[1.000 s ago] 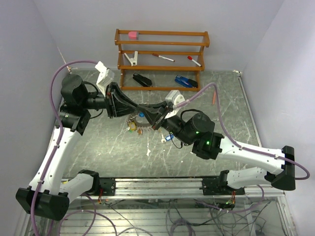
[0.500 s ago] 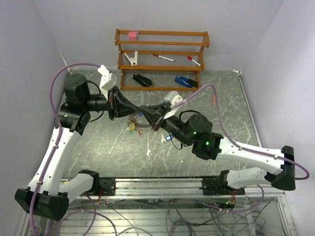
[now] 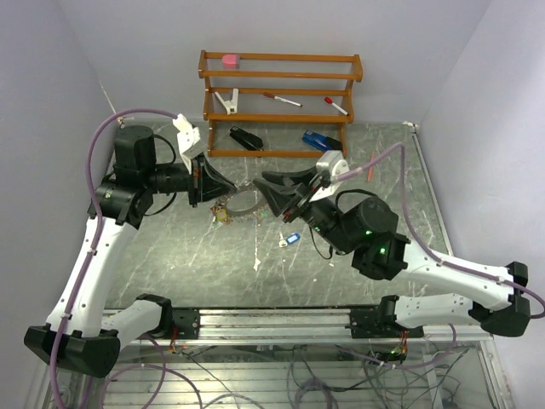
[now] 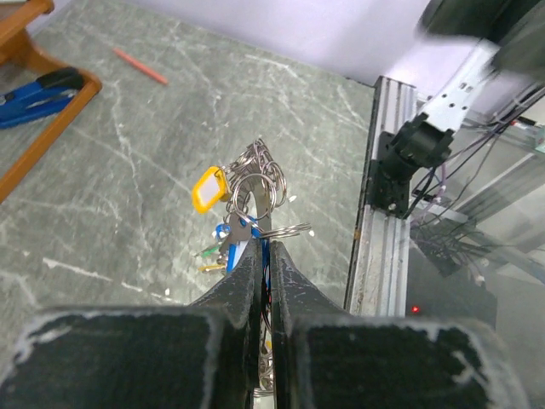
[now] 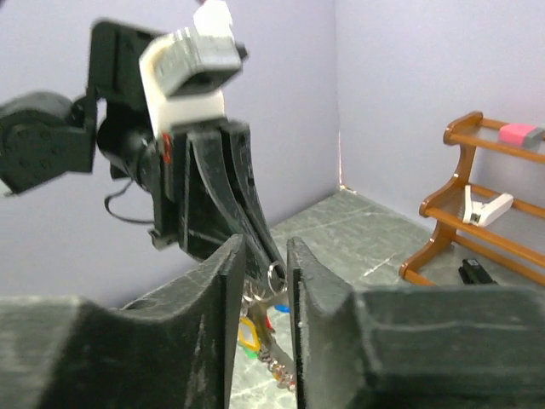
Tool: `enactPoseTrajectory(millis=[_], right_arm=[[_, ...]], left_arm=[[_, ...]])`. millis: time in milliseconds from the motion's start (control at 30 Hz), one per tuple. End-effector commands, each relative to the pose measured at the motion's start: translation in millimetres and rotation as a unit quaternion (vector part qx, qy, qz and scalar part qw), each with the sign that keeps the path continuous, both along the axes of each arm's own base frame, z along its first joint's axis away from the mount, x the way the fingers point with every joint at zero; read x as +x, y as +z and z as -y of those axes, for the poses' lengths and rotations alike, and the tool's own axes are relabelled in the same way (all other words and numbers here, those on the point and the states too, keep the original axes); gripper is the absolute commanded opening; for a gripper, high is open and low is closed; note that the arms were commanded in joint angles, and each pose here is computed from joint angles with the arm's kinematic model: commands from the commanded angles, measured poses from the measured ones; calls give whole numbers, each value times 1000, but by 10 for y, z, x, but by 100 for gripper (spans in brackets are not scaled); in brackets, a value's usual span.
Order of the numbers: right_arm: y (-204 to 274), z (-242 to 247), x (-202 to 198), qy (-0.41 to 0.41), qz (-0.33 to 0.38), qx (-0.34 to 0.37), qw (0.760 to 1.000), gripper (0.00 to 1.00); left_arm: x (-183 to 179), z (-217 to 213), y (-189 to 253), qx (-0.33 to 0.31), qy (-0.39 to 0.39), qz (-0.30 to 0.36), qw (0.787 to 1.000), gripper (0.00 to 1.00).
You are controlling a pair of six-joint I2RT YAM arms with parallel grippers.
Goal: Put the keys on the keyring
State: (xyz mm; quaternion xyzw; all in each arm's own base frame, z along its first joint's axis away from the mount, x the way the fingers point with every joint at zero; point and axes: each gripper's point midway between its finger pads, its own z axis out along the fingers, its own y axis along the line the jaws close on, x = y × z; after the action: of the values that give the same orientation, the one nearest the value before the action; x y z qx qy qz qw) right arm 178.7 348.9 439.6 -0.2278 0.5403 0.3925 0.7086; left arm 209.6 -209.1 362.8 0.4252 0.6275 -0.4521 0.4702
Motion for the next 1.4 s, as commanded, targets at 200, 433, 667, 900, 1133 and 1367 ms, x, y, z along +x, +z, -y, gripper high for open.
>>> enactPoseTrajectory(millis=[200, 433, 667, 900, 1133, 1367], right_arm=[[2, -229, 71, 0, -50, -126, 991, 27], [-252, -317, 181, -25, -98, -206, 973, 17], [-434, -452, 222, -26, -115, -247, 962, 22], [-623, -590, 270, -26, -112, -279, 953, 26], [-609, -634, 348, -38, -94, -273, 957, 32], [-603, -631, 395, -45, -83, -270, 958, 31]], left_arm=[[182, -204, -1, 76, 62, 65, 993, 7], [198, -282, -1, 104, 75, 84, 988, 7], [218, -291, -9, 116, 77, 84, 987, 7], [175, -274, 29, 118, 70, 85, 987, 7], [89, -242, 78, 114, 62, 86, 988, 7], [36, -233, 52, 115, 57, 82, 988, 7]])
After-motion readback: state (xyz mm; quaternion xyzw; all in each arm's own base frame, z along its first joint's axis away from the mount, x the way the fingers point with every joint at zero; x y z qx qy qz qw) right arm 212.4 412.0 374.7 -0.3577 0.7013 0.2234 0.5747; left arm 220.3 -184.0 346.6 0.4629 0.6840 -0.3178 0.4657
